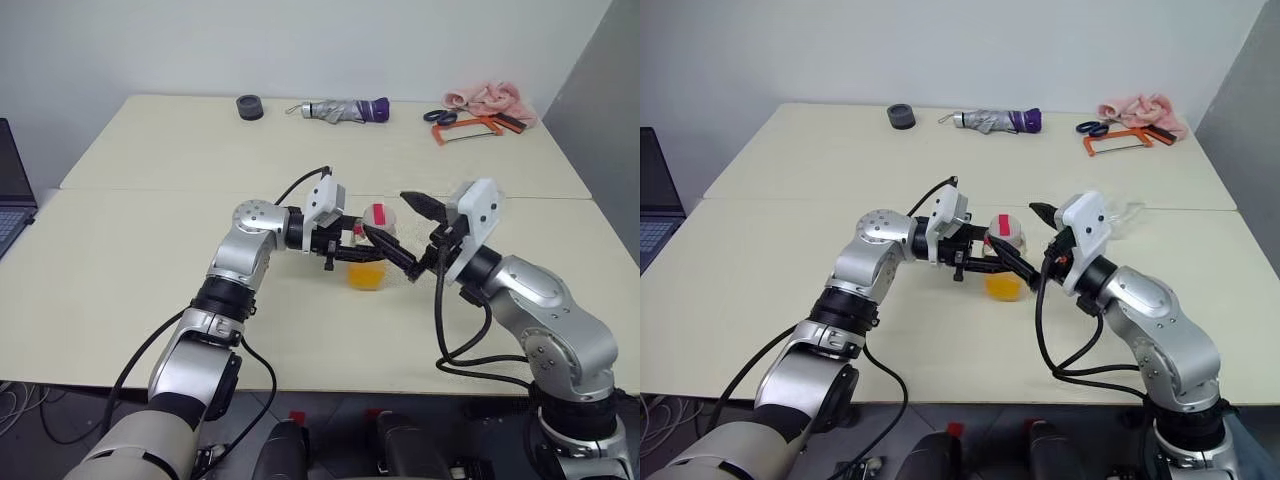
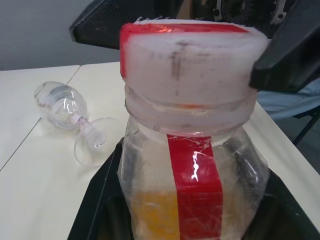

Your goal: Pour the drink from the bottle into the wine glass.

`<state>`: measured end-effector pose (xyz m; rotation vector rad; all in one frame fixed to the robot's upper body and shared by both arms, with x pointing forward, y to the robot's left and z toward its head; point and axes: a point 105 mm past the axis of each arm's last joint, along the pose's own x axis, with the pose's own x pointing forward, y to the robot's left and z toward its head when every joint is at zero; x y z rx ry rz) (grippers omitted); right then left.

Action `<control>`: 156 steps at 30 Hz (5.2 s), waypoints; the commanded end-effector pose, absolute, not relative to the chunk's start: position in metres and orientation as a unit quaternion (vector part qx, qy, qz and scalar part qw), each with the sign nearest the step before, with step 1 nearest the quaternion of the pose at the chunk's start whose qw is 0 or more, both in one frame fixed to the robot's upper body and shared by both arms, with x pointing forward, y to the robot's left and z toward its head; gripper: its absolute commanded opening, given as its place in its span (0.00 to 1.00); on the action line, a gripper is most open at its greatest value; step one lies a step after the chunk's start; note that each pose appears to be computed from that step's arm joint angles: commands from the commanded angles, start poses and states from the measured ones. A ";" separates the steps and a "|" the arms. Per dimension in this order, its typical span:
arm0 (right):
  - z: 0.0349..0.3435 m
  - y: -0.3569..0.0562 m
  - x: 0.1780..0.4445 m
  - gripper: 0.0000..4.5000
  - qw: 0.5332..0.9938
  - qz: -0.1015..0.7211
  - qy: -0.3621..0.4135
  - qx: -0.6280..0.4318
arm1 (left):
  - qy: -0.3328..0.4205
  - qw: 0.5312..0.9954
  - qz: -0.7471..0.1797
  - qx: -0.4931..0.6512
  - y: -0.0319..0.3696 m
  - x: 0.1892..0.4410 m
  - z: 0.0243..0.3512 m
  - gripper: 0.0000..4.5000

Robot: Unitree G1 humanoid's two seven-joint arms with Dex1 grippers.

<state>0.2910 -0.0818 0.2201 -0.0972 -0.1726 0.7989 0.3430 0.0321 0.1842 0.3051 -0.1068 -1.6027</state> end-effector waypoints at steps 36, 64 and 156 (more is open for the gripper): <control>0.241 -0.072 0.272 1.00 0.895 0.418 -0.120 -0.100 | -0.077 0.679 -0.714 0.153 0.033 0.342 0.199 0.40; 0.242 -0.066 0.286 1.00 0.903 0.400 -0.131 -0.092 | -0.076 0.679 -0.715 0.151 0.033 0.340 0.198 0.40; 0.100 -0.217 0.252 1.00 0.953 0.232 0.117 -0.153 | -0.084 0.783 -0.606 0.114 0.078 0.364 0.210 0.40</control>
